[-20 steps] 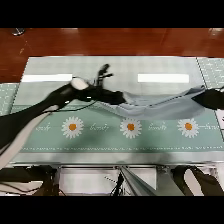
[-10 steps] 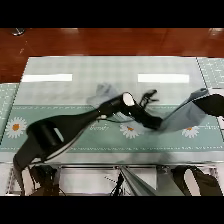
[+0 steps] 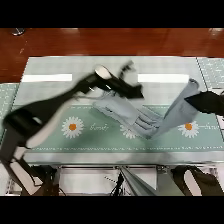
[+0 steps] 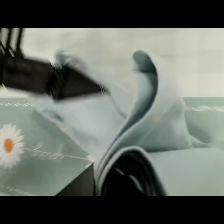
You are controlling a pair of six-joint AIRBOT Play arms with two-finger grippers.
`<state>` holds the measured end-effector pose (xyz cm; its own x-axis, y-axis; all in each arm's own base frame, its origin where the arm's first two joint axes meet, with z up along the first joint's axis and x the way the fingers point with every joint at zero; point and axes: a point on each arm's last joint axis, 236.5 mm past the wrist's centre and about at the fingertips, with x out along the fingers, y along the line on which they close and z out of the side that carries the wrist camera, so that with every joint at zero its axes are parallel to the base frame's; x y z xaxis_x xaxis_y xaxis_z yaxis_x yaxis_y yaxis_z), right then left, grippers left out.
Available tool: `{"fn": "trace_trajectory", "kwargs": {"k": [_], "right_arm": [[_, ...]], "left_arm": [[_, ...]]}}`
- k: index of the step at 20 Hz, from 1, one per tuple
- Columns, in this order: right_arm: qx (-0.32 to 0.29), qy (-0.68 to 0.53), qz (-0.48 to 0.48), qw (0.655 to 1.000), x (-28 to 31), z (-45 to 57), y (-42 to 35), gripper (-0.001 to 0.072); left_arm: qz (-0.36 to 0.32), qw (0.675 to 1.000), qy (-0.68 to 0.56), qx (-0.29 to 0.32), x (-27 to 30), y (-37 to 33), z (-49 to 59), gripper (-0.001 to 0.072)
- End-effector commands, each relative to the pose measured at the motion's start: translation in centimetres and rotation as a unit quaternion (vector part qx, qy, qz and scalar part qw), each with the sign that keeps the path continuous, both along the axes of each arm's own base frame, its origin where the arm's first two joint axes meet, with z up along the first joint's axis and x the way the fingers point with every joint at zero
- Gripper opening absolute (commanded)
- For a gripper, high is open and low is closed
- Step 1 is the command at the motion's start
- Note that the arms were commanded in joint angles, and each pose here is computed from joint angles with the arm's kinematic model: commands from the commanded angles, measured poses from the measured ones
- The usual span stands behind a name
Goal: Fold the shirts.
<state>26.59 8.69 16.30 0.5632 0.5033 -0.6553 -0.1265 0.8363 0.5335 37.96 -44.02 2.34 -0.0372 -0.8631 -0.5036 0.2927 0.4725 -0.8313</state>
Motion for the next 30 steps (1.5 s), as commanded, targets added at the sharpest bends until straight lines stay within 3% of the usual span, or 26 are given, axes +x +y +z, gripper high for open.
{"fn": "trace_trajectory", "kwargs": {"k": [1,4,8,12,16,28,29,30], "right_arm": [[0.052,-0.010,0.068,0.996,1.9,0.7,5.9,0.0026],[0.060,-0.004,0.136,0.989,4.5,0.0,12.3,0.0026],[0.051,0.032,0.210,0.976,8.6,-3.8,20.6,0.0027],[0.041,0.076,0.230,0.969,12.4,-9.3,24.7,0.0027],[0.040,0.123,0.224,0.966,13.6,-13.9,25.7,0.0027],[0.049,0.130,0.187,0.973,15.2,-15.0,25.5,0.0028],[0.055,0.134,0.186,0.972,15.1,-15.0,25.6,0.0139],[0.064,0.144,0.185,0.970,14.8,-14.9,25.9,0.0455]], "left_arm": [[0.094,0.993,-0.066,0.003,6.9,11.5,7.0,0.0023],[0.161,0.972,-0.151,0.076,6.8,21.9,11.5,0.0024],[0.207,0.946,-0.225,0.103,-0.3,28.3,15.2,0.0024],[0.220,0.942,-0.231,0.099,-8.1,28.9,13.1,0.0024],[0.229,0.951,-0.182,0.102,-12.6,28.9,7.8,0.0024],[0.248,0.951,-0.149,0.106,-12.8,29.3,4.5,0.0024],[0.249,0.951,-0.150,0.106,-12.7,29.3,4.5,0.0025],[0.252,0.951,-0.150,0.103,-12.6,29.3,4.6,0.0024]]}}
